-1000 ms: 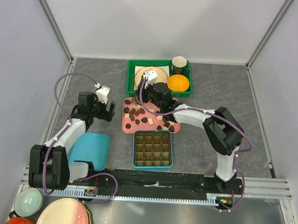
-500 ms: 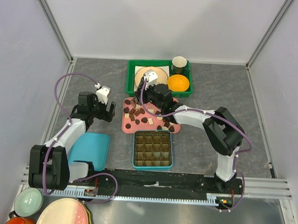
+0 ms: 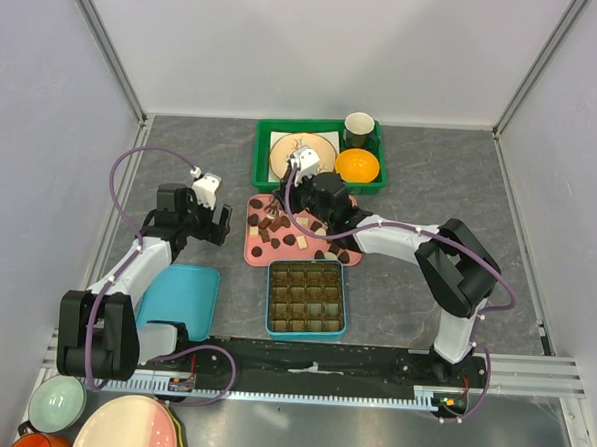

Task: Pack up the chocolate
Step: Pick up the fake chocolate from the plate.

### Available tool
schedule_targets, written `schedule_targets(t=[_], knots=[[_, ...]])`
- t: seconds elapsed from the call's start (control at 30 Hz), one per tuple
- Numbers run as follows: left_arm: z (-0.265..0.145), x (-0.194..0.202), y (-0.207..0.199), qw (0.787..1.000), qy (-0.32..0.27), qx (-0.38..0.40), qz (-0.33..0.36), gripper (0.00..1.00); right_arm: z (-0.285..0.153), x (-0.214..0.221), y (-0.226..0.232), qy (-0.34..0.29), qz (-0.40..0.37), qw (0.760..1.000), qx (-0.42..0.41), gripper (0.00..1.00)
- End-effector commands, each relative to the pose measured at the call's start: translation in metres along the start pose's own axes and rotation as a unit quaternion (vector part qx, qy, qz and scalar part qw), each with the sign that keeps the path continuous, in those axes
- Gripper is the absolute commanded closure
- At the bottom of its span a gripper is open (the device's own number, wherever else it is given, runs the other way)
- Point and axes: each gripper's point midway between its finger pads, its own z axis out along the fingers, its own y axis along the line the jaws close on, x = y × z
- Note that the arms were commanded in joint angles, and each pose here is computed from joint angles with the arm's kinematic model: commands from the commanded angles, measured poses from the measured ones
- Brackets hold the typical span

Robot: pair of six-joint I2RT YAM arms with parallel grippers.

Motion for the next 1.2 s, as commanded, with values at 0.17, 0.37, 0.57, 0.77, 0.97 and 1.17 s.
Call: schedule_targets(t=[0.17,0.37,0.57,0.77,0.97,1.17], knots=[[-0.008,-0.026,-0.001,0.999,-0.036,0.006,-0.005,0.01,0.001,0.025,-0.003,0.042,0.000,0.999,0.005,0.52],[-0.009,-0.026,0.000,0.999,-0.036,0.004,-0.005,0.01,0.017,0.030,0.001,0.051,0.001,0.999,-0.007,0.51],[-0.009,-0.024,0.000,0.999,-0.033,0.004,-0.005,0.01,0.019,0.030,0.001,0.053,0.000,0.999,-0.007,0.55],[-0.008,-0.022,-0.002,0.999,-0.031,0.009,-0.005,0.01,0.003,0.028,-0.002,0.057,-0.002,0.998,0.002,0.53],[-0.009,-0.022,-0.005,0.999,-0.032,0.015,-0.006,0.01,-0.009,0.026,-0.009,0.056,-0.007,0.998,0.023,0.52],[-0.009,-0.020,-0.006,0.999,-0.030,0.018,-0.008,0.01,-0.017,0.025,-0.014,0.055,-0.010,0.998,0.034,0.51]])
